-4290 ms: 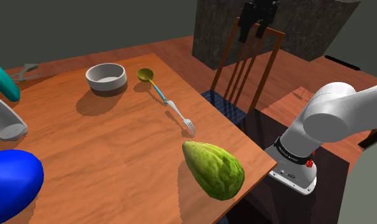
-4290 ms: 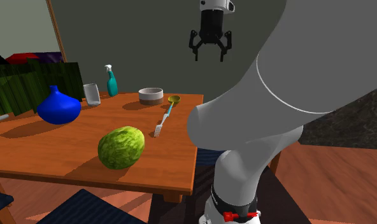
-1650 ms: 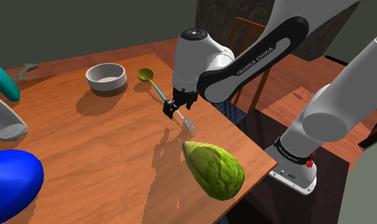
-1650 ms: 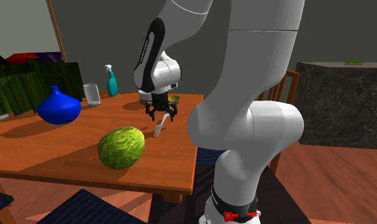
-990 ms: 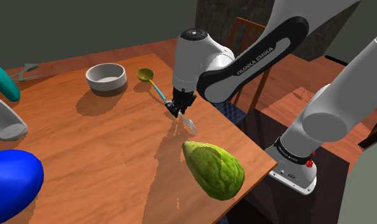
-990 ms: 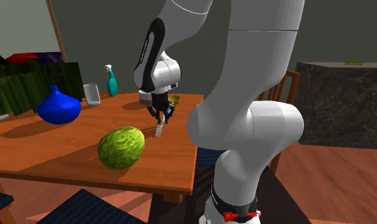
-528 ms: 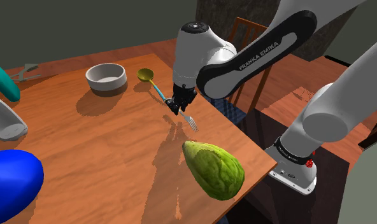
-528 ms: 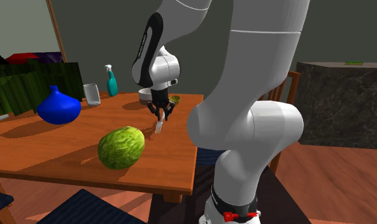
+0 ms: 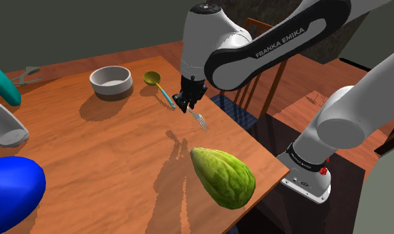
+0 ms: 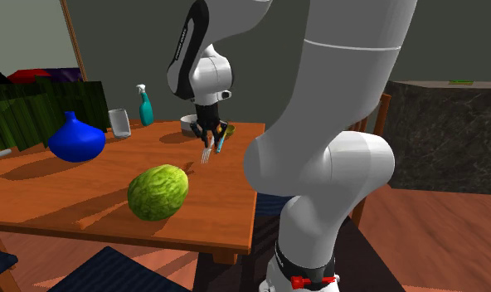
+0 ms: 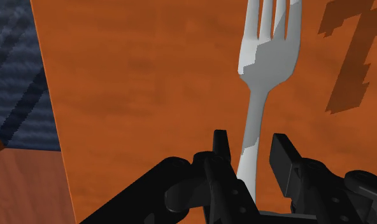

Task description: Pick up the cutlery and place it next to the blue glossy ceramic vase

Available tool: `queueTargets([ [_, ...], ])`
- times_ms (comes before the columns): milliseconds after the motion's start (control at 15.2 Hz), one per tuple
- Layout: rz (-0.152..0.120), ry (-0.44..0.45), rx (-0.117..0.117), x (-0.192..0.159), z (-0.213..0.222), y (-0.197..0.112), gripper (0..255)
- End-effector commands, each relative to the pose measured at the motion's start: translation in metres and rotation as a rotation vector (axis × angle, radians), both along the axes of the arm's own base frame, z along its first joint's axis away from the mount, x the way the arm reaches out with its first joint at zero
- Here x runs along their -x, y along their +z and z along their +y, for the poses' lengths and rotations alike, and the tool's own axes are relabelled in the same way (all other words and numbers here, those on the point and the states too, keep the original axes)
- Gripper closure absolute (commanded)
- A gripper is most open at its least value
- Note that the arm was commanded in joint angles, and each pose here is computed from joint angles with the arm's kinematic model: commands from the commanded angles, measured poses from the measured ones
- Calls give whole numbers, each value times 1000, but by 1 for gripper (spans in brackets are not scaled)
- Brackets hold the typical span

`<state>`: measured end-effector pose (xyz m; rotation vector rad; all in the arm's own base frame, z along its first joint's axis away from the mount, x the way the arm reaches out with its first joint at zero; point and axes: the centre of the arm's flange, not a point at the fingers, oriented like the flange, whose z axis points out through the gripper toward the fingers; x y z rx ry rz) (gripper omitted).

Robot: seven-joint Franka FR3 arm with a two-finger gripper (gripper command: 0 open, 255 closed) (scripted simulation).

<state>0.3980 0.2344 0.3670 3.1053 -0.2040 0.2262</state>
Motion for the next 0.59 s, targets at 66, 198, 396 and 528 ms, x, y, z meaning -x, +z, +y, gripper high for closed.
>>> queueTargets([
  [66,0,0,0,0,0,16,255],
  [198,0,0,0,0,0,27,255],
  [396,0,0,0,0,0,43,255],
  [528,0,0,0,0,0,53,255],
])
